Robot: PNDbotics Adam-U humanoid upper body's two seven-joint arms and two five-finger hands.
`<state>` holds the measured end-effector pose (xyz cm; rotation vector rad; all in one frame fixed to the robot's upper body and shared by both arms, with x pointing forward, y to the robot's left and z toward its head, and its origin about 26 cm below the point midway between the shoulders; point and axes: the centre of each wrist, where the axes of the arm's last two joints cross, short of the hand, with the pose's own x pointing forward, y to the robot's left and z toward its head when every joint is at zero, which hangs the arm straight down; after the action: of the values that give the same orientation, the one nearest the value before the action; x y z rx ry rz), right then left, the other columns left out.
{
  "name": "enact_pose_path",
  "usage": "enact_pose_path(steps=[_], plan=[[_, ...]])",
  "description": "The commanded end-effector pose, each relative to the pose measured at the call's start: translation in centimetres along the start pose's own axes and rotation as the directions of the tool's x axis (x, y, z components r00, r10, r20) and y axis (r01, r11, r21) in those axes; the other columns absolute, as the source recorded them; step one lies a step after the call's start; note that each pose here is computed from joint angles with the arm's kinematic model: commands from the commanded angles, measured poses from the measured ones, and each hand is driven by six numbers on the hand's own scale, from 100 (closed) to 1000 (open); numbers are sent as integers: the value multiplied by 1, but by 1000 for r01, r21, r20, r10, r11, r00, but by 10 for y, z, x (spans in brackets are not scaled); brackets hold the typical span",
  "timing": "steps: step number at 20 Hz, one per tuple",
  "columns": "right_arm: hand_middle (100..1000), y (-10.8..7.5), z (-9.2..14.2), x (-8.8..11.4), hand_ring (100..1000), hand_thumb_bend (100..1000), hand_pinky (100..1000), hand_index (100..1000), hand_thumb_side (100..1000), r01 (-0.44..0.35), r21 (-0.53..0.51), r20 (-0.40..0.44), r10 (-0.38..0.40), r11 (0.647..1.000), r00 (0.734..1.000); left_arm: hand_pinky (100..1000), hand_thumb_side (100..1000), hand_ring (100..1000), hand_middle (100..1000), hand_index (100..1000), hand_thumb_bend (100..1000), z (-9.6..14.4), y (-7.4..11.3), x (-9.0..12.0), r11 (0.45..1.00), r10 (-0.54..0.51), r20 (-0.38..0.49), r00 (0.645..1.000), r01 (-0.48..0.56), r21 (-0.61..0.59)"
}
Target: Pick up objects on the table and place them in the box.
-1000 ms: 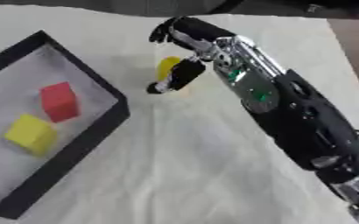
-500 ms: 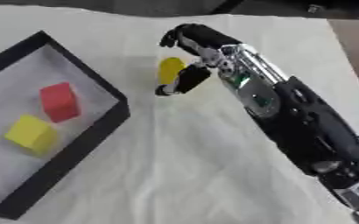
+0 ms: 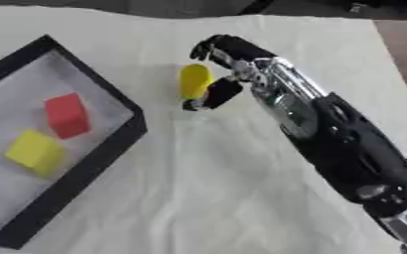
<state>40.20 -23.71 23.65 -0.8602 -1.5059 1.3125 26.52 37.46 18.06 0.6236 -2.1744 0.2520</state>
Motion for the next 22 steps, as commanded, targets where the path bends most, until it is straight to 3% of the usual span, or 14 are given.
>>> enact_pose_path(steps=[1, 12, 22], plan=[[745, -7, 0, -5, 808, 616, 849, 822, 345, 9, -23, -16, -10, 1000, 1000, 799, 719, 862, 824, 902, 617, -4, 2, 4, 1000, -5, 18, 1000, 5, -9], [724, 1, -8, -11, 795, 584, 844, 811, 310, 20, -21, -50, -21, 1000, 999, 797, 719, 863, 823, 900, 619, -3, 0, 3, 1000, -1, 12, 1000, 1, -14], [629, 0, -5, -17, 748, 533, 820, 745, 233, 51, -89, -42, -55, 995, 998, 797, 718, 864, 823, 899, 619, -4, 0, 4, 1000, -3, 16, 1000, 3, -14]])
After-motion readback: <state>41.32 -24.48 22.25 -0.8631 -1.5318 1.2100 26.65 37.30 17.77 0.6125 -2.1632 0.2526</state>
